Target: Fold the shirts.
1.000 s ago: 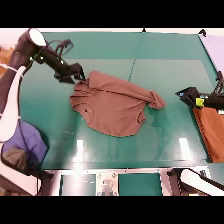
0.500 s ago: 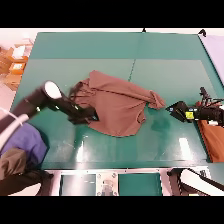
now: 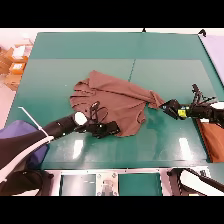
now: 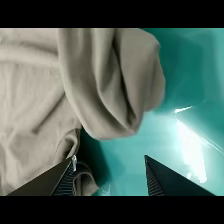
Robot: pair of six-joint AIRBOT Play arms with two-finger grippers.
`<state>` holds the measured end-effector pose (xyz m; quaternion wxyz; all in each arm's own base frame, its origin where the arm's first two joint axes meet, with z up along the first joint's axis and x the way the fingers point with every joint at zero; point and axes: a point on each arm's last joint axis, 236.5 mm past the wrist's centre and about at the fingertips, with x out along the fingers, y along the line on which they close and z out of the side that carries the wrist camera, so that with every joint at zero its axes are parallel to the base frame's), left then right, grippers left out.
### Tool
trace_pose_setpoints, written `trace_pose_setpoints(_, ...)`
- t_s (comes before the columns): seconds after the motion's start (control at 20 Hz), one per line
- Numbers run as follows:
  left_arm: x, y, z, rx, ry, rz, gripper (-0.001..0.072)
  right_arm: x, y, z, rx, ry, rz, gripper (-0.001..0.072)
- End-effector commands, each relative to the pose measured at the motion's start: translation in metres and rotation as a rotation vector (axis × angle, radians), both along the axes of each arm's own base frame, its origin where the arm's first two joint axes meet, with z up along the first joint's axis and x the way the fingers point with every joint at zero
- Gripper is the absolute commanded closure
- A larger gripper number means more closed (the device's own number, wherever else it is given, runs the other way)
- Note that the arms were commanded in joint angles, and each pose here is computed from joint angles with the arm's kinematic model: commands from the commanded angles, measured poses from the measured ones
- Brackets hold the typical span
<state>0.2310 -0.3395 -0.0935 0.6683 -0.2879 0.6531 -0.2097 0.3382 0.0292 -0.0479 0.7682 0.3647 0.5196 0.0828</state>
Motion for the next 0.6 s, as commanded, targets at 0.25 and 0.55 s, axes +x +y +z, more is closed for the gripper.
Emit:
trace_pose_setpoints(0.25, 0.023, 0.003, -0.008, 0.015, -0.076, 0.065, 0.0679, 0.025, 0.008, -0.004, -0.096, -0.079, -0.013, 0.0226)
trace_pose_setpoints(0.55, 0.012, 0.003, -0.008, 0.017, -0.061, 0.004, 0.0680, 0.044, 0.009, -0.028, -0.141, -0.068, -0.025, 0.0585)
